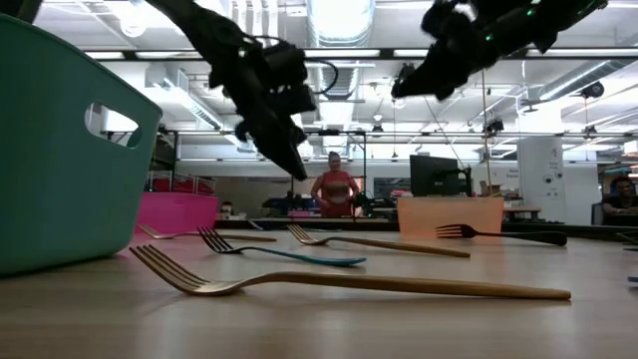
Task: Sort silverware by color (type)
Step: Put the black fork into the red bin
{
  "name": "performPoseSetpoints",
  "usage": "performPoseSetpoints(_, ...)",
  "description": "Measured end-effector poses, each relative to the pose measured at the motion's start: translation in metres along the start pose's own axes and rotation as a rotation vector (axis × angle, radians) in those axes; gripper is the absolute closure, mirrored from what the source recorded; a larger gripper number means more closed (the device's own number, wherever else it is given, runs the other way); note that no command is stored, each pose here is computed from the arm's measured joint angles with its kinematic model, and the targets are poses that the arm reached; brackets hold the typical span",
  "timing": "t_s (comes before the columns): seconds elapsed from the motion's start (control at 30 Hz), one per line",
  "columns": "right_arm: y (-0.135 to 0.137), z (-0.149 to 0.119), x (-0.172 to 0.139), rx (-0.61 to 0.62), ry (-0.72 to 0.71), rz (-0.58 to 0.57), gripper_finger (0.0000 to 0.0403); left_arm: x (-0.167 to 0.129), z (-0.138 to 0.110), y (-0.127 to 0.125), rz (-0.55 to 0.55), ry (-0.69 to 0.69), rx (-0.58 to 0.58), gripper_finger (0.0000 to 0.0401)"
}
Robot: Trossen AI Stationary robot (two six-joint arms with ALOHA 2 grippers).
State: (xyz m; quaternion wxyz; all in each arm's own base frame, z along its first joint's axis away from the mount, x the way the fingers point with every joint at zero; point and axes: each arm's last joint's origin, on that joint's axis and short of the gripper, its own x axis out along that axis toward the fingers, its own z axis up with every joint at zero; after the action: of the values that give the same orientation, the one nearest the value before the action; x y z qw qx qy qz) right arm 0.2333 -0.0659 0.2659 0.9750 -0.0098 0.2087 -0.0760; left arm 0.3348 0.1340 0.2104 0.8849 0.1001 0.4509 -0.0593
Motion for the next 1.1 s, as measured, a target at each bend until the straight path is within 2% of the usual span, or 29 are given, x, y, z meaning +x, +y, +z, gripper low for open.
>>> performPoseSetpoints(0.2,-0.003,-0.007,0.034,0.311,0.091,0.002,0.0374,-0.022,0.016,-0.033,-0.043,0.009,0.082,0.0401)
performPoseSetpoints(0.4,0.0,0.001,0.07,0.488,0.181,0.257,0.0374,-0.037,0.026,-0.068,-0.017,0.069,0.149,0.0401)
performPoseSetpoints(0.6,0.004,0.006,0.1,0.561,0.265,0.434,0.0374,-0.048,0.018,-0.095,0.045,0.098,0.152,0.0401)
performPoseSetpoints(0.77,0.005,0.011,0.119,0.583,0.349,0.45,0.0366,-0.059,0.009,-0.109,0.102,0.091,0.131,0.0401)
performPoseSetpoints(0.93,0.003,0.025,0.133,0.603,0.415,0.5,0.0318,-0.067,0.001,-0.117,0.129,0.081,0.14,0.0401)
performPoseSetpoints(1.1,0.0,0.042,0.144,0.577,0.392,0.513,0.0253,-0.068,-0.004,-0.12,0.128,0.079,0.126,0.0401)
